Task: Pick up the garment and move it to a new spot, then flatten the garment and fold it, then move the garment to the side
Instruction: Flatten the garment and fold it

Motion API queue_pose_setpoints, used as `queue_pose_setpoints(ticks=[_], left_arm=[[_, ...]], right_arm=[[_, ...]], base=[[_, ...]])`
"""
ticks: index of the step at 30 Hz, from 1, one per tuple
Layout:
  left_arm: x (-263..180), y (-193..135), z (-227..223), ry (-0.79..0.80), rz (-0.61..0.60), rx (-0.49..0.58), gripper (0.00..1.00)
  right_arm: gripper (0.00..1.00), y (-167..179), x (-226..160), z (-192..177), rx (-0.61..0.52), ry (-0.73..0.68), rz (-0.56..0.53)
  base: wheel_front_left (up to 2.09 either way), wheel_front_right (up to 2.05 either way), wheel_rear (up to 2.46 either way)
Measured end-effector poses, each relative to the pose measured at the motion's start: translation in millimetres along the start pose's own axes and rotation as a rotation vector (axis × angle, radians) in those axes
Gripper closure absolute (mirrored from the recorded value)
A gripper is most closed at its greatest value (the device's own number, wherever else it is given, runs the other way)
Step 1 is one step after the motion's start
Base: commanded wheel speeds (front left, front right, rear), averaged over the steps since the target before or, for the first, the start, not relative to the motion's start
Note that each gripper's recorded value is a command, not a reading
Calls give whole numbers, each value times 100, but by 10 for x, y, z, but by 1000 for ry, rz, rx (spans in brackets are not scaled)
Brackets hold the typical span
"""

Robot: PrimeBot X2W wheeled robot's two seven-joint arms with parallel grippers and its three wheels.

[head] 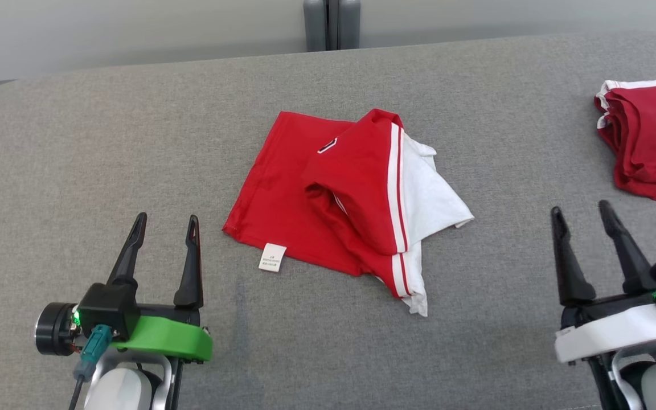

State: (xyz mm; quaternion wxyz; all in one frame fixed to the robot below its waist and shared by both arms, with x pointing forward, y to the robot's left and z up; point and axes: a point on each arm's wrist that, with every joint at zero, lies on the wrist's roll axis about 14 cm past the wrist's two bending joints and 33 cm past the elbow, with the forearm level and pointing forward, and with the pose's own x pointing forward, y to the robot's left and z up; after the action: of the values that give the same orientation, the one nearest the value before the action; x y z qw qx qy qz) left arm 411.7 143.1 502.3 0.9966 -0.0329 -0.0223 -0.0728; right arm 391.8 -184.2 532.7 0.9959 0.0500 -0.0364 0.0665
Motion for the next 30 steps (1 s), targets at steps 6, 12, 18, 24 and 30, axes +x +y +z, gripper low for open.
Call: queue_pose_setpoints(ticks=[6, 12, 18, 24, 30], left_arm=[[48, 6, 4, -4, -3, 0, 0], [100, 49, -25, -4, 9, -2, 0], [105, 106, -106, 11, 27, -4, 0], [124, 126, -157, 21, 31, -3, 0], [166, 95, -140, 12, 22, -6, 0]], right_arm=[[0, 573, -82, -619, 92, 211, 161], [0, 1052, -303, -1273, 204, 428, 264], [100, 1078, -215, -1484, 212, 463, 267], [100, 912, -103, -1513, 152, 448, 253], [100, 347, 237, -1097, -6, 279, 163]], base=[[0, 0, 0], [0, 0, 0], [0, 0, 0], [0, 0, 0], [0, 0, 0]])
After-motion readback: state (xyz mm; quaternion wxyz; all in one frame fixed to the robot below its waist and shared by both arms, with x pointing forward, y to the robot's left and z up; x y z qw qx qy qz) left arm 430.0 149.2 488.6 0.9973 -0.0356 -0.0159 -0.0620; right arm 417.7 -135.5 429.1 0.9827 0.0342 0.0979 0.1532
